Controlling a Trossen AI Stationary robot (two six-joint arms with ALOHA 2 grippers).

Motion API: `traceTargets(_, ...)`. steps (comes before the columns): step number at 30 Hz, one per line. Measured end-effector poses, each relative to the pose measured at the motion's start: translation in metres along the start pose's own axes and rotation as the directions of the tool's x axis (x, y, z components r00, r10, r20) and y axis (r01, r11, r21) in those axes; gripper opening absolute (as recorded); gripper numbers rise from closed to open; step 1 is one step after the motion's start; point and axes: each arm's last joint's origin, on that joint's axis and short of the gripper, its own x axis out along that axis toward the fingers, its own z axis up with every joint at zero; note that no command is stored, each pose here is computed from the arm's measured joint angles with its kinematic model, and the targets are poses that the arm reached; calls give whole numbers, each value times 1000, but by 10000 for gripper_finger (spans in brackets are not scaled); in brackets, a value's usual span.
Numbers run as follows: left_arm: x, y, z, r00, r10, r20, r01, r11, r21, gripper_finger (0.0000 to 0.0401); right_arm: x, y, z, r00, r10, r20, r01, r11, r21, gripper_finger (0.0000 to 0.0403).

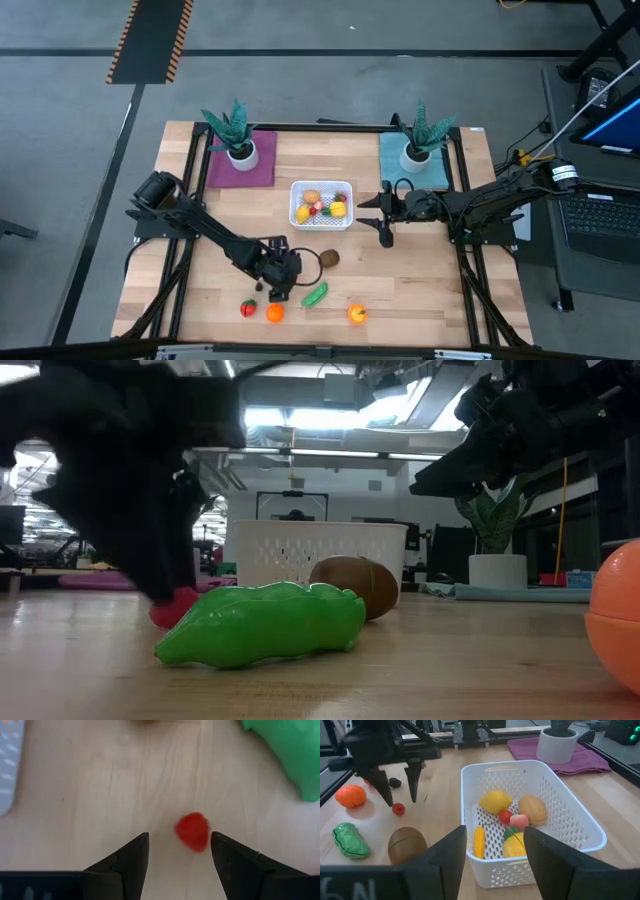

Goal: Pick and placing Produce into tupperware
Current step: Put the red raspberry into the white bin

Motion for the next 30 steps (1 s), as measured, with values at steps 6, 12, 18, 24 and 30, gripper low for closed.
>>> traceTargets(6, 11, -5, 0, 999, -30, 10, 30, 999, -18, 204, 0, 0, -1, 1000, -1, -12, 1, 1000, -4, 200)
traceTargets(12, 12, -4, 1, 1000, -28, 7, 28, 999, -31, 204, 0, 0, -1, 1000, -1, -15, 1, 1000, -4, 200)
traceTargets(18, 12, -3, -1, 1000, -17, -6, 17, 999, -29, 204, 0, 0, -2, 1000, -1, -17, 0, 1000, -5, 200)
traceTargets(24, 12, -2, -1, 1000, -12, -12, 12, 1000, -28, 204, 0, 0, -2, 1000, 0, -18, 0, 1000, -5, 200)
traceTargets(30, 12, -2, -1, 1000, -11, -14, 10, 1000, -27, 194, 0, 0, -2, 1000, 0, -19, 0, 1000, -5, 200)
